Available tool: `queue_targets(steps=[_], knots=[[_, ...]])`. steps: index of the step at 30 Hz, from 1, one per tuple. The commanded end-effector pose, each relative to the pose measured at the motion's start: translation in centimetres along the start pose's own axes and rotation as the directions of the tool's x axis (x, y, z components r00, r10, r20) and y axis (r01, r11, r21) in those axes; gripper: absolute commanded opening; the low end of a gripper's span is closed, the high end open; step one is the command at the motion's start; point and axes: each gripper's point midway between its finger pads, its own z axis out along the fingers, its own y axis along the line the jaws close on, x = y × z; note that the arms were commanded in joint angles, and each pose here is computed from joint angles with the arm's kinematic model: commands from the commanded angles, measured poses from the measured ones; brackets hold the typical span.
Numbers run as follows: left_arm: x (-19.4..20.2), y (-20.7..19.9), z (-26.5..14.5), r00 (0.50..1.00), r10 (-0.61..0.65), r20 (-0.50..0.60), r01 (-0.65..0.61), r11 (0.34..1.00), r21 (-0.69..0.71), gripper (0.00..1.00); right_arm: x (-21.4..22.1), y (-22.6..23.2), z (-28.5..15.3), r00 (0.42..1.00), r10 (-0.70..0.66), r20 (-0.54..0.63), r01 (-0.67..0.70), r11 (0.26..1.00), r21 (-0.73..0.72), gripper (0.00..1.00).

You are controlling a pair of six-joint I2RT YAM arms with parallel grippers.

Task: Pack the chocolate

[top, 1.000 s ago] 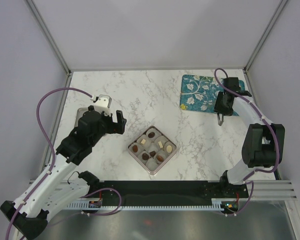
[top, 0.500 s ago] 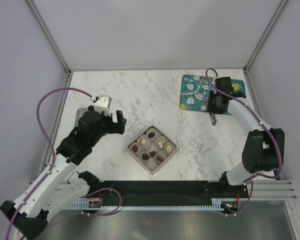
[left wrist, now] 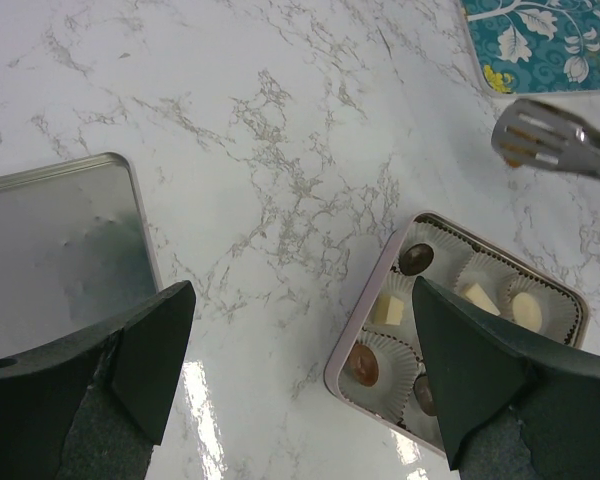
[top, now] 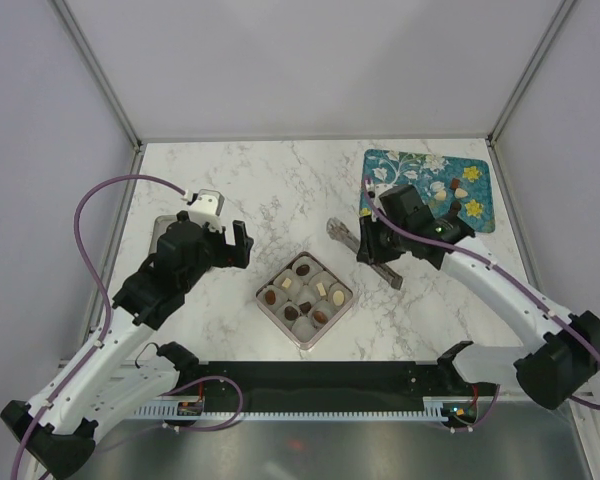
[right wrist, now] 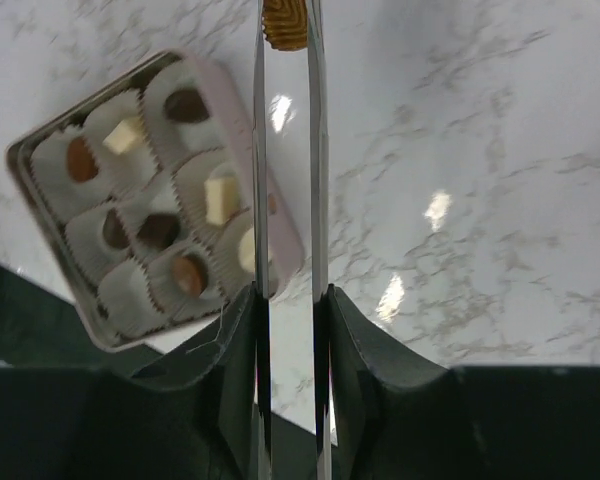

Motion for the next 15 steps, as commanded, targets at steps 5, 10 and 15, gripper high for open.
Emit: queue_targets(steps=[5,10,15], knots=[[-1.2,-0.2,0.0,0.999,-0.018,0.030,0.018,1.000,-0.001,0.97,8.2,7.9,-3.3,0.983,-0.125,-0.135,0.094,0.971,-0.220,0.34],[-1.0,0.0,0.1,1.000,-0.016,0.025,0.017,1.000,-0.010,0.97,11.1,11.1,-5.3,0.971,-0.177,-0.158,0.125,0.948,-0.294,0.33],[-1.0,0.1,0.1,1.000,-0.017,0.026,0.017,1.000,-0.014,0.97,13.7,12.3,-6.3,0.951,-0.233,-0.204,0.162,0.936,-0.314,0.34]])
